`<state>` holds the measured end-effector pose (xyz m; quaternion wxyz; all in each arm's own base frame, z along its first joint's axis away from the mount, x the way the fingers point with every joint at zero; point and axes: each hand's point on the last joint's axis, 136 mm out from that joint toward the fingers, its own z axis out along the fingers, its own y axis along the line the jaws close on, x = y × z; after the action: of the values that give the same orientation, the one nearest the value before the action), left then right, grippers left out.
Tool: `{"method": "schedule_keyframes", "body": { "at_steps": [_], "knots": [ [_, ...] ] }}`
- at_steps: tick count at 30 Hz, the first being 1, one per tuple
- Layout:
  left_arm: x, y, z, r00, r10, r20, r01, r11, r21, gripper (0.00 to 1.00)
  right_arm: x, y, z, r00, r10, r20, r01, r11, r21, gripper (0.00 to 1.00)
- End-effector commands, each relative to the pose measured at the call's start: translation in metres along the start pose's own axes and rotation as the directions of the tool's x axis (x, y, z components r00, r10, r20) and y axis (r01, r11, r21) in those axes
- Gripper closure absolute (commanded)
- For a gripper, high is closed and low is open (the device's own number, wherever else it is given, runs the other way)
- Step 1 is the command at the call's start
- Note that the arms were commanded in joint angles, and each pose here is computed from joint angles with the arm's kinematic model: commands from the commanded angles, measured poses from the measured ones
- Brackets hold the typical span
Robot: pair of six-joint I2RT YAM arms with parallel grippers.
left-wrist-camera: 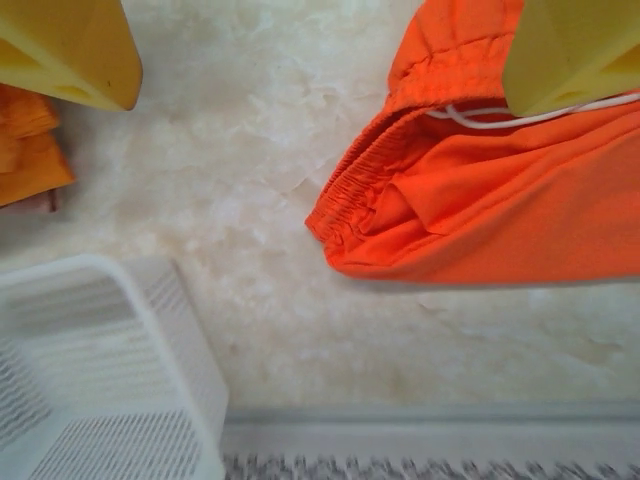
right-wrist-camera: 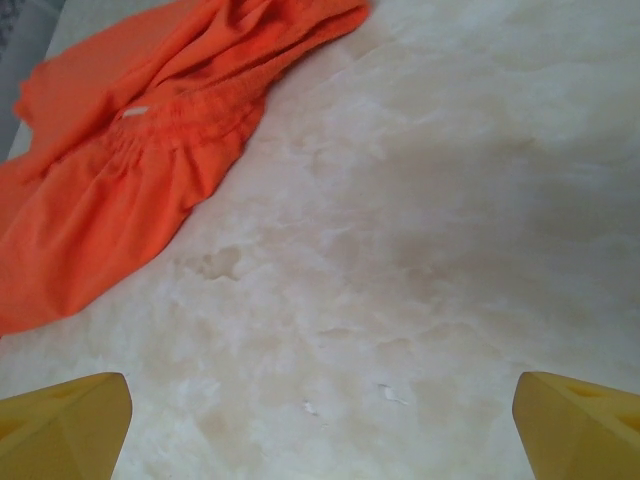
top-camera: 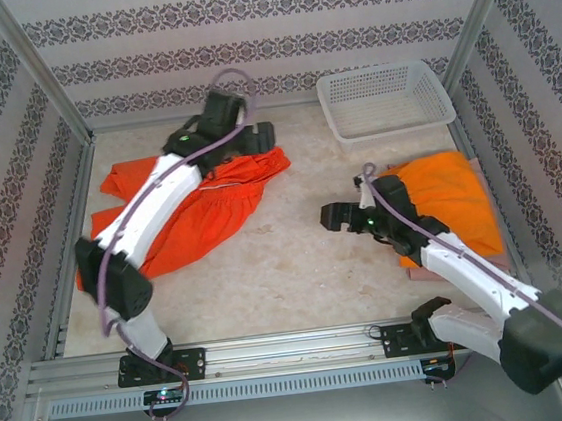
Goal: Fold and stack the shorts
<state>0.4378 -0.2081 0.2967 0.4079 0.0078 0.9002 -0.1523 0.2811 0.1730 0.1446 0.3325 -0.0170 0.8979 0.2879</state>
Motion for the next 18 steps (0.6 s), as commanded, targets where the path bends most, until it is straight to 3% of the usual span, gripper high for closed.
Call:
{"method": "schedule_keyframes", "body": {
  "at_steps": [1, 6, 11, 14, 18],
  "knots": [
    [0.001, 0.057, -0.035, 0.991, -0.125, 0.038, 0.126, 0.992, -0.019, 0.07, -0.022, 0.034, 0.015, 0.994, -0.107, 0.015, 0.107, 0.994, 0.004, 0.02],
    [0.055, 0.136, -0.051, 0.959, -0.283, 0.014, 0.283, 0.953, -0.106, 0.13, -0.029, 0.084, 0.057, 0.977, -0.211, -0.04, 0.211, 0.977, -0.007, 0.02],
    [0.106, 0.155, -0.03, 0.951, -0.3, -0.08, 0.289, 0.949, -0.129, 0.14, -0.036, 0.107, 0.081, 0.979, -0.198, -0.05, 0.198, 0.98, -0.003, 0.02],
    [0.133, 0.161, -0.001, 0.935, -0.302, -0.186, 0.276, 0.949, -0.152, 0.16, -0.035, 0.102, 0.08, 0.987, -0.155, -0.046, 0.156, 0.988, 0.005, 0.02],
    [0.153, 0.178, 0.027, 0.92, -0.297, -0.255, 0.244, 0.944, -0.221, 0.18, -0.028, 0.089, 0.07, 0.988, -0.147, -0.055, 0.149, 0.988, 0.03, 0.02]
  ]
}}
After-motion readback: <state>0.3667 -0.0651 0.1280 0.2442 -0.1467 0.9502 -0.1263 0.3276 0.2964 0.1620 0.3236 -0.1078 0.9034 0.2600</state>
